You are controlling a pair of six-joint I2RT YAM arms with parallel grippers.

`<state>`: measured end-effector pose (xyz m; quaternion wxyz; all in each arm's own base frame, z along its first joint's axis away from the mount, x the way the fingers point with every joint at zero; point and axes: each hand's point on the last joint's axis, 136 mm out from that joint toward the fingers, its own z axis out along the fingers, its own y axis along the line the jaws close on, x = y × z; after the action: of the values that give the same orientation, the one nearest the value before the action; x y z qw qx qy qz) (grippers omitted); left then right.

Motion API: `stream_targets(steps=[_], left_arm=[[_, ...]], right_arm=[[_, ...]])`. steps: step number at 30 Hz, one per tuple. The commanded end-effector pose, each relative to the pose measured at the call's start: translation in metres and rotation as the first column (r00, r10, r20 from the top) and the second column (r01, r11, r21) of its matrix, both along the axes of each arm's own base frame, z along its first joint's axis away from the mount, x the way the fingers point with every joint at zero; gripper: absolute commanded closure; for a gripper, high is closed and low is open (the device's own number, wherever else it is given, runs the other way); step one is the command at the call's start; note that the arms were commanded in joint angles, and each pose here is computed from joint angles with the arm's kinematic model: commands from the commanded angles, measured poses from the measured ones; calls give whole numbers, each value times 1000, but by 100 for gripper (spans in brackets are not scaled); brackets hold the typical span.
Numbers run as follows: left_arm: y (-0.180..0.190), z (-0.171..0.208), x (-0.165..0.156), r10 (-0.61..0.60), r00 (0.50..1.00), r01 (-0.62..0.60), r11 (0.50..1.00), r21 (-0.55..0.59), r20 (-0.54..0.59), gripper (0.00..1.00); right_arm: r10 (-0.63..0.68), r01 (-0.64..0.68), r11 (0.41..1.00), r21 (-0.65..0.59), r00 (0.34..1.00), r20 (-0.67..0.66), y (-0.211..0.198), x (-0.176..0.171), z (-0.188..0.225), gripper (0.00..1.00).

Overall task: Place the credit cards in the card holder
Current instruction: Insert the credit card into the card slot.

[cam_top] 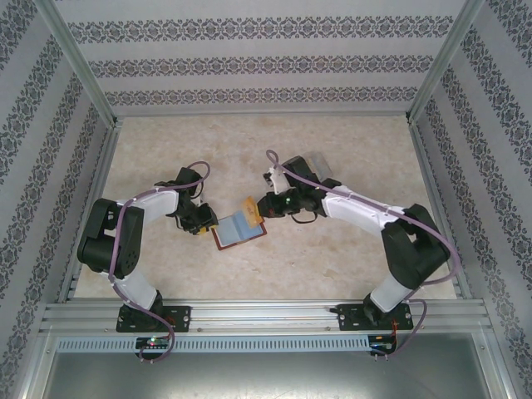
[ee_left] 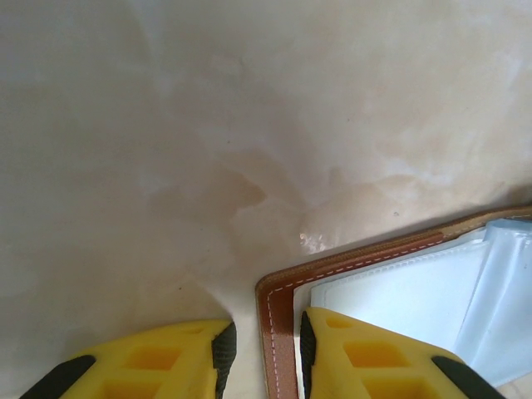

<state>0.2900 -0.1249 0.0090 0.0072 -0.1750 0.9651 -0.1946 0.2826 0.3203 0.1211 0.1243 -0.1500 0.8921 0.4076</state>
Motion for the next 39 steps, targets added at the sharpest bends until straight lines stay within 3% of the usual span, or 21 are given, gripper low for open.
stream_targets(steps=[1, 19, 31, 39], left_arm=[[-36, -24, 31, -78, 987, 90, 993, -75, 141, 68], [-34, -30, 25, -74, 989, 84, 994, -67, 129, 68], [-34, -34, 24, -67, 989, 76, 995, -68, 129, 68], [-34, -32, 24, -73, 989, 82, 995, -64, 132, 68]], right_arm=[[17, -13, 997, 78, 998, -55, 20, 4, -11, 100], [50, -40, 998, 51, 979, -198, 32, -5, -82, 100], [5, 12, 997, 76, 975, -222, 38, 0, -95, 100], [24, -7, 997, 76, 974, -224, 51, -16, -98, 100]])
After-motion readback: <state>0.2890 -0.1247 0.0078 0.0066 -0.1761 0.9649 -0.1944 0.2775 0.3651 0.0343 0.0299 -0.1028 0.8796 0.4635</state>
